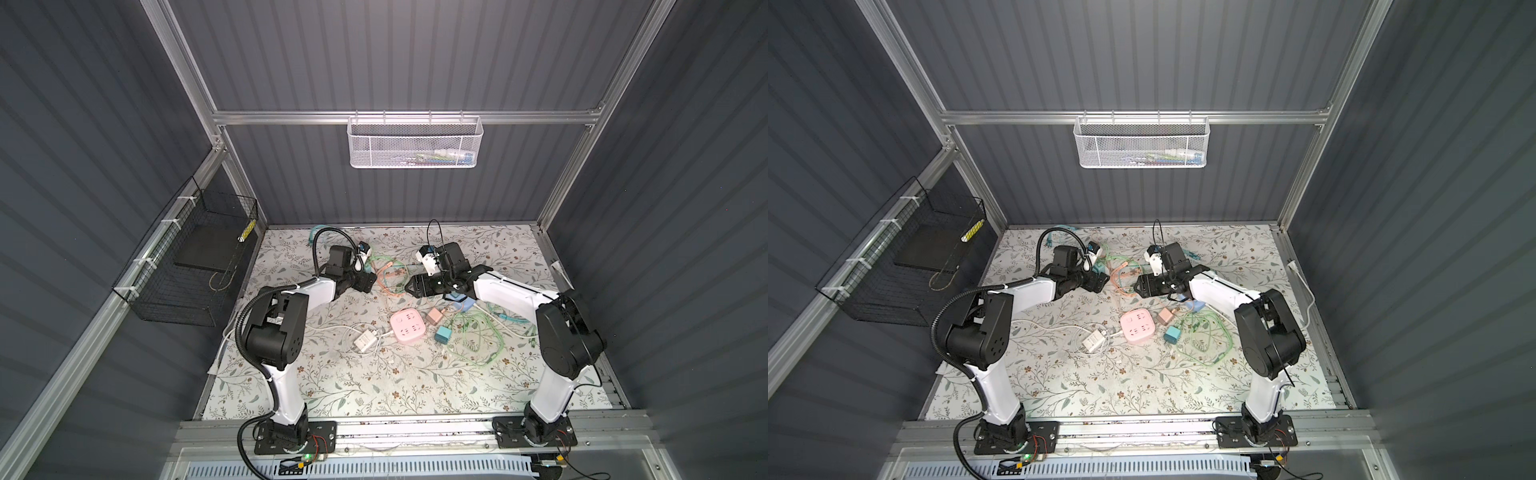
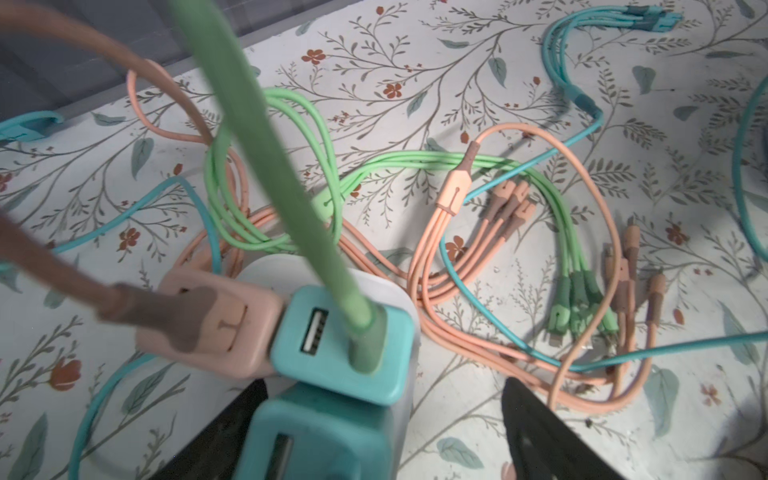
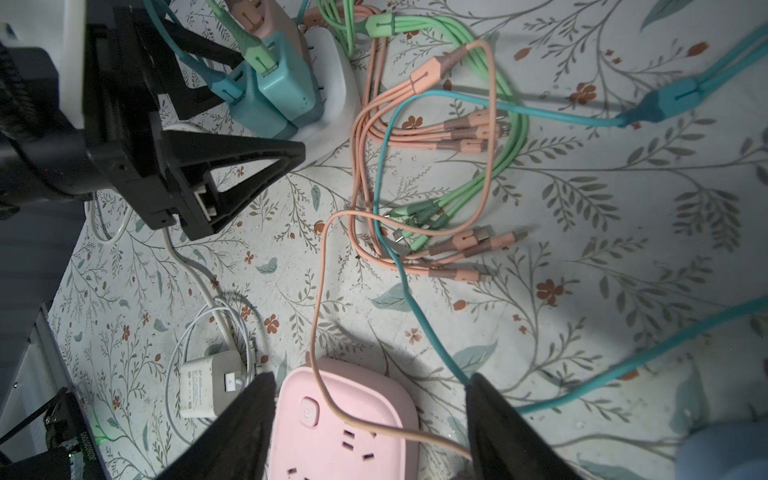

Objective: Pull the plug off the socket
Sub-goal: 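Lower the left gripper onto a teal charger while the right gripper steadies the strip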

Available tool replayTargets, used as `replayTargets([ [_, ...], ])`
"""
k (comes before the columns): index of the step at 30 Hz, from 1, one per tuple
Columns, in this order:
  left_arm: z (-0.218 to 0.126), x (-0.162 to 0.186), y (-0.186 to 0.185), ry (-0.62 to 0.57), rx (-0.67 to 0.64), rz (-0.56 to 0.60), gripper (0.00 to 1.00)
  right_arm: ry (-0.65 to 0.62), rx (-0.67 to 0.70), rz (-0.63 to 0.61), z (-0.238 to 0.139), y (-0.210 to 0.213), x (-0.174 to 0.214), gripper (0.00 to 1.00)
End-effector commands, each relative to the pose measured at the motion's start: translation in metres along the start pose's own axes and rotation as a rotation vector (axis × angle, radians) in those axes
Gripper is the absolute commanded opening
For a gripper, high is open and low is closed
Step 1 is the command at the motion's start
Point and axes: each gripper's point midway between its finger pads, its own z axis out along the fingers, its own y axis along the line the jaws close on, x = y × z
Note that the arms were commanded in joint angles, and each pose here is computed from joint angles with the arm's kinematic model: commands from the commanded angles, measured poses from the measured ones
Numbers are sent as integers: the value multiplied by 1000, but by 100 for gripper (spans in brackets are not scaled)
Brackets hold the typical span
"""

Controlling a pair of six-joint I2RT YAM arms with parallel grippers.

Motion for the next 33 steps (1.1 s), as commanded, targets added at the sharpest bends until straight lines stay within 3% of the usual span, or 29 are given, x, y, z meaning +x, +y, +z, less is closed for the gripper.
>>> replayTargets([
  [1,-7,2,-21,17,108,20,83,12,-12,24,5,-3,0,73],
  [16,-16,12,-25,53,114,-19,57,21,-38,27,21,1,-22,73],
  [33,-31,22,-42,75,133,-10,41,55,-127,64,50,29,-32,62],
])
